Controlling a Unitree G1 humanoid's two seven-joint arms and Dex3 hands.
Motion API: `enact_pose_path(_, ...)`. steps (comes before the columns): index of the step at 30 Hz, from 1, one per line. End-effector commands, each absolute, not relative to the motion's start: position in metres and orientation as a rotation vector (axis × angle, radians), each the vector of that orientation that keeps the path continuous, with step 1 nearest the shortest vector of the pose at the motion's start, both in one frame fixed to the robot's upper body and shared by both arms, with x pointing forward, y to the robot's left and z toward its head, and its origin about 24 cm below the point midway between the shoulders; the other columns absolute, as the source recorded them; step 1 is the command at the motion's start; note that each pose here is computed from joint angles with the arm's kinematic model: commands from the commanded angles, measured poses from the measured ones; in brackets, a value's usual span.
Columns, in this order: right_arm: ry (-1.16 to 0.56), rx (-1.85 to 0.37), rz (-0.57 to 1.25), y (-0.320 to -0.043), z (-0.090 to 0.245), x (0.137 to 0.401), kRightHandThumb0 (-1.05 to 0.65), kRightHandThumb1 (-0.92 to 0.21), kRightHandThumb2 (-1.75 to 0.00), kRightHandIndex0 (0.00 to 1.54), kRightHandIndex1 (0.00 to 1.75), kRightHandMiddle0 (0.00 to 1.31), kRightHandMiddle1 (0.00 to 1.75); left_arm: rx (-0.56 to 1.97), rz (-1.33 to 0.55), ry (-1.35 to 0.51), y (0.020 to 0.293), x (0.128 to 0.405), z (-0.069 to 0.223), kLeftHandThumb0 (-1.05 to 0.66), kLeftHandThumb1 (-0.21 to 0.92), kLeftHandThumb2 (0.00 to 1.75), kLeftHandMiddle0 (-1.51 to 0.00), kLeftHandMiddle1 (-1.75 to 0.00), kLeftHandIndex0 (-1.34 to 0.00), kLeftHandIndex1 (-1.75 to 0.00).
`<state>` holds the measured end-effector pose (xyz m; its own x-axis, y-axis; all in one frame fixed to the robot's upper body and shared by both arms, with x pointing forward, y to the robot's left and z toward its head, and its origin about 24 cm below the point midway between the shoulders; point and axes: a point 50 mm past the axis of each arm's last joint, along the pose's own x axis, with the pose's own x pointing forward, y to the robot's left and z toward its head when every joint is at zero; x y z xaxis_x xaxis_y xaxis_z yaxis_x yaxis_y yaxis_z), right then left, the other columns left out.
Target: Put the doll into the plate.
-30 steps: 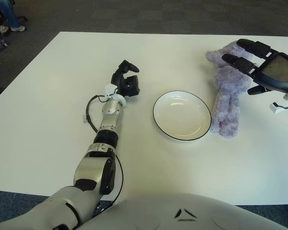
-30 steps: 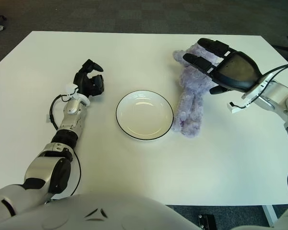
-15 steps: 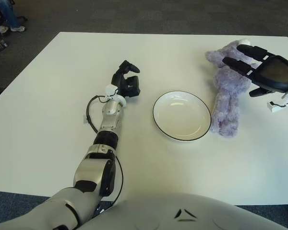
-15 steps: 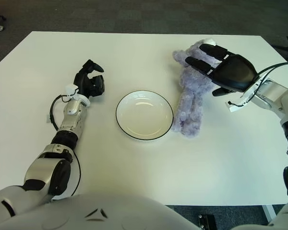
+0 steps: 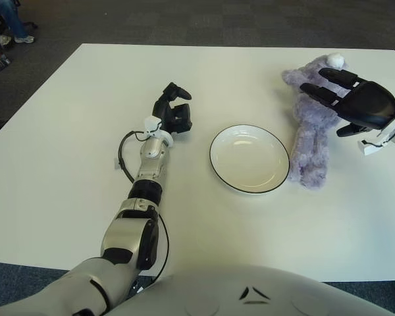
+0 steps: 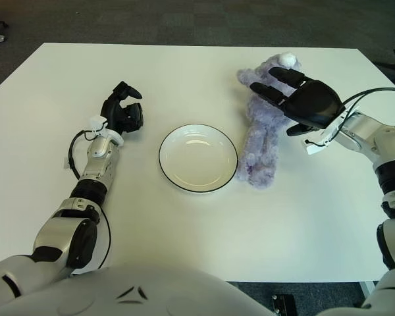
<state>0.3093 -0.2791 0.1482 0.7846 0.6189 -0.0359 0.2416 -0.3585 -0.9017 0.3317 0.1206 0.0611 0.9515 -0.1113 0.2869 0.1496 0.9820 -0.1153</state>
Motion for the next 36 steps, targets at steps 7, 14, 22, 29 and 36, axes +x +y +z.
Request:
enact_pose_path(7, -0.64, -1.925, 0.457, -0.275, 0.144, 0.316, -0.35, -0.27, -1.01, 0.0, 0.0, 0.0, 0.0, -0.179, -0.11, -0.213, 0.121, 0.317, 0.036, -0.43, 0.48, 1.11, -1.19, -1.75, -0.49, -1.75)
enact_pose_path(14, -0.624, -1.919, 0.479, -0.271, 0.141, 0.319, -0.33, -0.28, -1.02, 0.0, 0.0, 0.0, 0.0, -0.179, -0.115, -0.218, 0.121, 0.317, 0.037, -0.43, 0.48, 1.11, -1.19, -1.75, -0.48, -1.75)
enact_pose_path(22, -0.586, -1.888, 0.519, -0.266, 0.138, 0.325, -0.17, -0.26, -1.1, 0.0, 0.0, 0.0, 0.0, -0.173, -0.119, -0.227, 0.12, 0.316, 0.038, -0.43, 0.49, 1.1, -1.19, -1.75, -0.48, -1.75)
enact_pose_path(29, -0.567, -1.878, 0.535, -0.263, 0.138, 0.329, -0.06, -0.23, -1.17, 0.0, 0.0, 0.0, 0.0, -0.169, -0.123, -0.23, 0.119, 0.315, 0.039, -0.43, 0.49, 1.1, -1.19, -1.75, -0.48, -1.75)
enact_pose_path(36, -0.554, -1.886, 0.548, -0.261, 0.138, 0.332, -0.09, -0.23, -1.17, 0.01, 0.0, 0.0, 0.0, -0.169, -0.121, -0.234, 0.119, 0.314, 0.039, -0.43, 0.49, 1.1, -1.19, -1.75, -0.48, -1.75)
